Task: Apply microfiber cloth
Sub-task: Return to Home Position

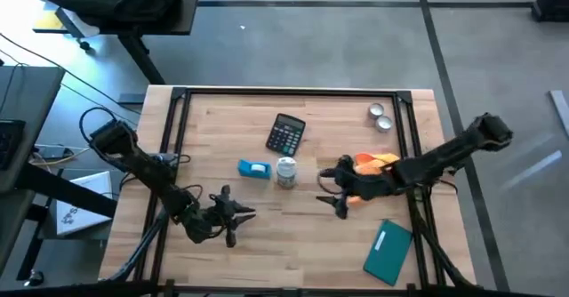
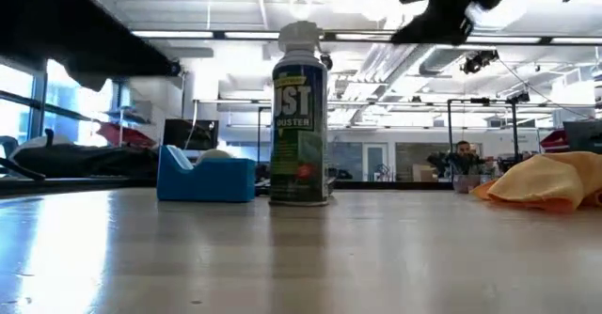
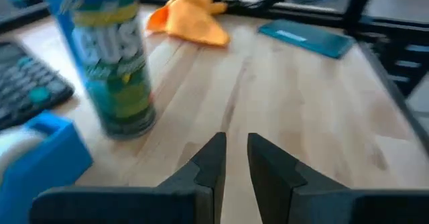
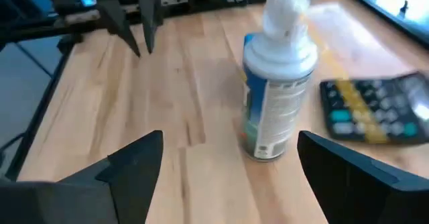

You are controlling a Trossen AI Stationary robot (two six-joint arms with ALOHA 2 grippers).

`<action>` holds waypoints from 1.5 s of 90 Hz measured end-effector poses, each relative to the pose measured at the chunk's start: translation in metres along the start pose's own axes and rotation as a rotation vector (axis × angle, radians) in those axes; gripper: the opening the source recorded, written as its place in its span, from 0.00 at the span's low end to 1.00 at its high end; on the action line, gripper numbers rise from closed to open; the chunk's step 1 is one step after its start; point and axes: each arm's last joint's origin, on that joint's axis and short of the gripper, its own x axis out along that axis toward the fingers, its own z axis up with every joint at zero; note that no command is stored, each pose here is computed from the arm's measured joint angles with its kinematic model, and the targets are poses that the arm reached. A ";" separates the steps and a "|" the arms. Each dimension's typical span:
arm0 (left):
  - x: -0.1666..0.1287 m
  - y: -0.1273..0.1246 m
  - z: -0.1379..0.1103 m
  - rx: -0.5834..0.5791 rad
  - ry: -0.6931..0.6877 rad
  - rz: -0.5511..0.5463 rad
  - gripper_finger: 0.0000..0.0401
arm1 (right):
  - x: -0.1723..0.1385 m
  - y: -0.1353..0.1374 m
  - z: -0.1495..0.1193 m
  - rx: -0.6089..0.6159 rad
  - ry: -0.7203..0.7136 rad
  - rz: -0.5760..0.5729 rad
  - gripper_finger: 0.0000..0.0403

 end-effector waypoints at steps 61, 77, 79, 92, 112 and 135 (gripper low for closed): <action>-0.045 0.057 0.078 0.237 -0.084 -0.175 0.12 | -0.055 -0.070 -0.063 0.128 -0.170 0.141 0.13; -0.042 0.082 0.087 0.240 -0.074 -0.130 0.12 | -0.051 -0.086 -0.083 0.136 -0.236 0.202 0.02; -0.042 0.084 0.088 0.236 -0.067 -0.126 0.12 | -0.052 -0.087 -0.084 0.133 -0.247 0.202 0.02; -0.046 0.099 0.088 0.235 -0.022 -0.076 0.12 | -0.071 -0.097 -0.082 0.073 -0.349 0.196 0.02; -0.060 0.119 0.094 0.251 -0.065 -0.032 0.12 | -0.095 -0.106 -0.087 0.067 -0.442 0.179 0.00; -0.053 0.151 0.044 0.191 -0.259 -0.099 0.12 | -0.112 -0.108 -0.089 0.025 -0.545 0.232 0.00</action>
